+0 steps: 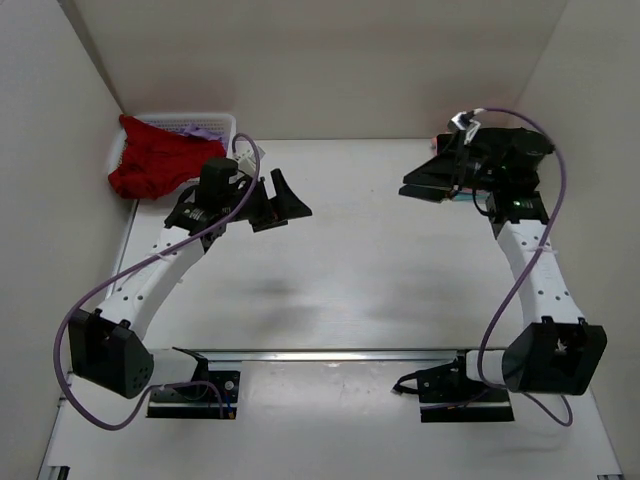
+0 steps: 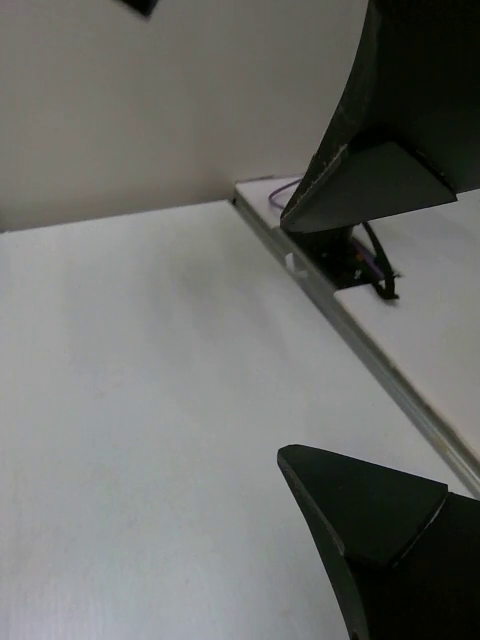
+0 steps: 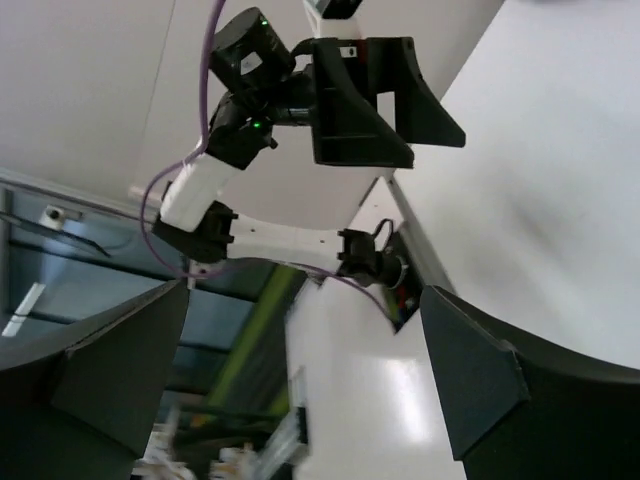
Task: Fold and stack the t-shirts
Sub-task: Grab crumpled tshirt from bin with the left arm
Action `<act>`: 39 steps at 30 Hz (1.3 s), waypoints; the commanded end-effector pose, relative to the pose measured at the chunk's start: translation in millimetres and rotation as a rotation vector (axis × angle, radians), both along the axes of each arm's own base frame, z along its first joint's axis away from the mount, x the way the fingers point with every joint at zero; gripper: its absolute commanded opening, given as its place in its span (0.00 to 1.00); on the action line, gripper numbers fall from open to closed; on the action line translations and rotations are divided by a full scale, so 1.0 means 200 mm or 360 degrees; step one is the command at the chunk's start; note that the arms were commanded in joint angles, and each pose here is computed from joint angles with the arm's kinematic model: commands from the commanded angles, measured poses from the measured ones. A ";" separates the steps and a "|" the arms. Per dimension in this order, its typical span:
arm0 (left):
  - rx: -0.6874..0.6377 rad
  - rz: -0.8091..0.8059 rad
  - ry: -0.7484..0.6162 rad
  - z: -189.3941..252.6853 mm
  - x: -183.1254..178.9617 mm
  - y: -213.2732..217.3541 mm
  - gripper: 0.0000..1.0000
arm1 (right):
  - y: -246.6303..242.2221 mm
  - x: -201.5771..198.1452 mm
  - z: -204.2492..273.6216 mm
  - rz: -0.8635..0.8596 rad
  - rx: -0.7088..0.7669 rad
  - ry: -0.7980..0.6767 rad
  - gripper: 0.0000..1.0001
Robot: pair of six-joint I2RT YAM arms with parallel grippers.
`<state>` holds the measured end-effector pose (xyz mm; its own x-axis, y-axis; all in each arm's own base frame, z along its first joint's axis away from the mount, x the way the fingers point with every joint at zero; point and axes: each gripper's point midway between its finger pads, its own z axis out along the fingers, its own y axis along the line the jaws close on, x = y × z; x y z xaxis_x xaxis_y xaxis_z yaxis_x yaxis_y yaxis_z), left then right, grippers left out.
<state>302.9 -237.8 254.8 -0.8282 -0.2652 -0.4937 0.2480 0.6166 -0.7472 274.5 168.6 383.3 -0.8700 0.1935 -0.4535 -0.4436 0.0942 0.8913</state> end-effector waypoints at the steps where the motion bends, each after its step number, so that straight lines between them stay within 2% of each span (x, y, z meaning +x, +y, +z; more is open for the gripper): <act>1: 0.0184 0.0178 -0.0242 0.12 0.14 0.11 0.99 | -0.11 -0.12 0.11 -0.0012 -0.0051 -0.0330 0.99; 2: 0.0208 0.0207 -0.0302 0.17 0.17 0.14 0.99 | -0.17 -0.15 0.15 -0.0052 -0.0097 -0.0561 0.99; 3: 0.0304 0.0286 -0.0376 0.21 0.23 0.21 0.98 | -0.19 -0.13 0.13 -0.0083 -0.0090 -0.0498 0.99; 5: 0.0478 0.0455 -0.0510 0.28 0.34 0.36 0.98 | -0.23 -0.09 0.15 -0.0150 -0.0100 -0.0518 1.00; 8: 0.0673 0.0659 -0.0800 0.45 0.48 0.51 0.98 | -0.39 -0.02 0.13 -0.0396 -0.0137 -0.0502 0.99; 9: 0.0710 0.0702 -0.0846 0.47 0.50 0.53 0.99 | -0.47 -0.02 0.16 -0.0475 -0.0172 -0.0589 1.00; 10: 0.0759 0.0794 -0.0925 0.52 0.54 0.58 0.99 | -0.52 -0.03 0.17 -0.0532 -0.0164 -0.0551 0.99; 11: 0.0804 0.0858 -0.0970 0.54 0.57 0.62 0.99 | -0.53 -0.06 0.20 -0.0545 -0.0188 -0.0615 0.99; 15: 0.0915 0.0987 -0.0956 0.54 0.71 0.78 0.98 | -0.66 -0.05 0.22 -0.0741 -0.0223 -0.0614 0.99; 18: 0.1114 0.0998 -0.0931 0.49 0.83 0.82 0.99 | -0.76 -0.05 0.17 -0.0883 -0.0203 -0.0503 0.99; 20: 0.1322 0.1050 -0.0934 0.46 0.90 0.86 0.98 | -0.84 -0.04 0.16 -0.1047 -0.0205 -0.0436 0.99; 23: 0.1536 0.1042 -0.0940 0.42 0.97 0.86 0.98 | -0.92 -0.05 0.16 -0.1249 -0.0294 -0.0415 0.99; 24: 0.1568 0.1050 -0.0927 0.39 1.00 0.86 0.99 | -0.96 -0.03 0.19 -0.1324 -0.0387 -0.0505 0.99; 25: 0.1566 0.1023 -0.0938 0.40 1.01 0.84 0.99 | -1.00 -0.01 0.14 -0.1433 -0.0391 -0.0367 0.99; 26: 0.1525 0.0996 -0.0906 0.36 1.04 0.82 0.99 | -1.01 -0.01 0.18 -0.1470 -0.0504 -0.0464 0.99; 29: 0.1397 0.0962 -0.0852 0.28 1.08 0.77 0.99 | -1.12 -0.01 0.20 -0.1772 -0.0823 -0.0357 1.00; 32: 0.1429 0.0935 -0.0837 0.21 1.09 0.75 0.98 | -1.18 0.02 0.18 -0.1946 -0.1139 -0.0278 0.99; 33: 0.1463 0.0922 -0.0817 0.18 1.10 0.76 0.99 | -1.10 0.04 0.23 -0.1887 -0.1221 -0.0382 0.99; 34: 0.1451 0.0908 -0.0778 0.14 1.11 0.76 0.99 | -1.15 0.05 0.21 -0.1941 -0.1393 -0.0312 0.99; 35: 0.1436 0.0910 -0.0773 0.15 1.12 0.75 0.98 | -1.10 0.09 0.09 -0.1859 -0.1541 -0.0185 0.99; 37: 0.1426 0.0908 -0.0685 0.08 1.15 0.80 0.99 | -1.00 0.11 0.04 -0.1653 -0.1719 -0.0190 0.99; 39: 0.1428 0.0929 -0.0654 0.08 1.17 0.86 0.99 | -0.91 0.15 -0.03 -0.1481 -0.1656 -0.0202 0.99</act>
